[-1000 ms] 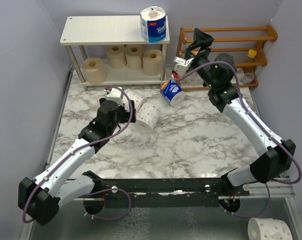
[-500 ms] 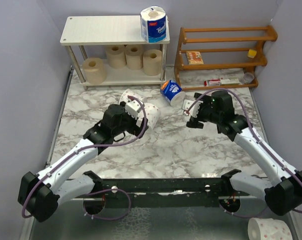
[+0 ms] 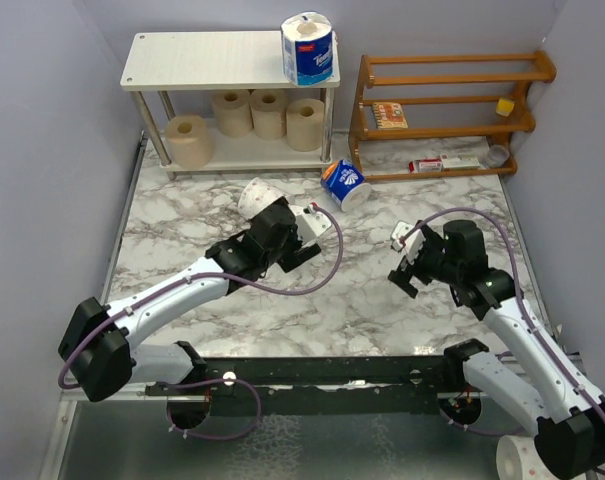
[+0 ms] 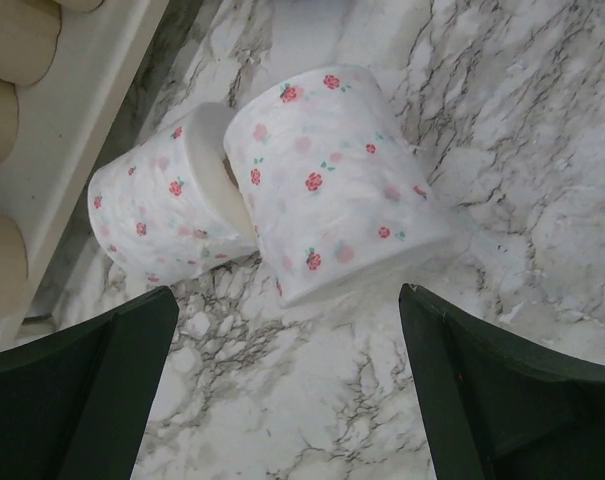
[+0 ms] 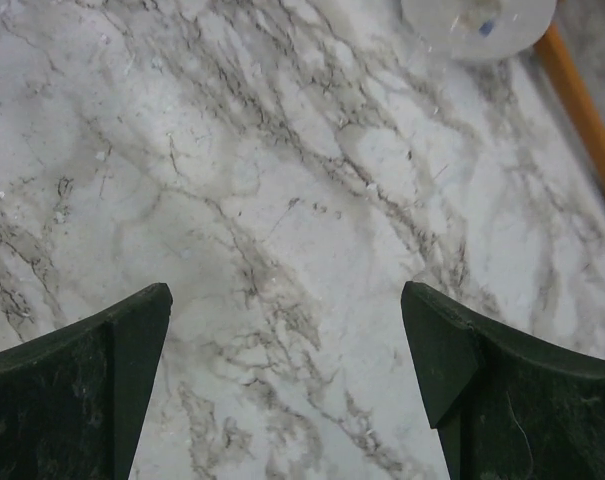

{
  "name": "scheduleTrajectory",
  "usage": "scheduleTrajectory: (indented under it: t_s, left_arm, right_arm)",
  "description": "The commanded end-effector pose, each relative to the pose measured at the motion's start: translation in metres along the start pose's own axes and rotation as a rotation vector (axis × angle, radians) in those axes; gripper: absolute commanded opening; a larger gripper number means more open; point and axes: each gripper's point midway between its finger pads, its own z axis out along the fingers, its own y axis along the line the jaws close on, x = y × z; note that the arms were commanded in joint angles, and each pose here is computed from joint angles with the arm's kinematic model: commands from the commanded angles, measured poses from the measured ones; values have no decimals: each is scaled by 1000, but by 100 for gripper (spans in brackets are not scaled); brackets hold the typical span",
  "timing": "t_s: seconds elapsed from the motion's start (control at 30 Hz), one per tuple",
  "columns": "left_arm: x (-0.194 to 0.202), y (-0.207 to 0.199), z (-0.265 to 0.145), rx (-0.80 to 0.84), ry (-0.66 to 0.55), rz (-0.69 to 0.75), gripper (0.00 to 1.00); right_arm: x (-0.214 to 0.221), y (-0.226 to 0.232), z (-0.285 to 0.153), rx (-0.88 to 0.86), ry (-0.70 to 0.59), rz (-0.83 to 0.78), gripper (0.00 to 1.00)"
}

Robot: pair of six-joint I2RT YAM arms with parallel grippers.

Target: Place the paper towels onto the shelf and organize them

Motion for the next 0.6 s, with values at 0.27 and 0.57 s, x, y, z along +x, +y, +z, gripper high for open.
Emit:
scheduleTrajectory:
  t_s: [0.27, 0.57]
  left_arm:
    - [11, -4, 15, 57, 49, 263, 92]
    - [35, -24, 27, 157, 100, 268, 83]
  right_arm:
    - [-17, -15, -12, 98, -41, 183, 100]
    - [11, -2, 2, 63, 16, 165, 100]
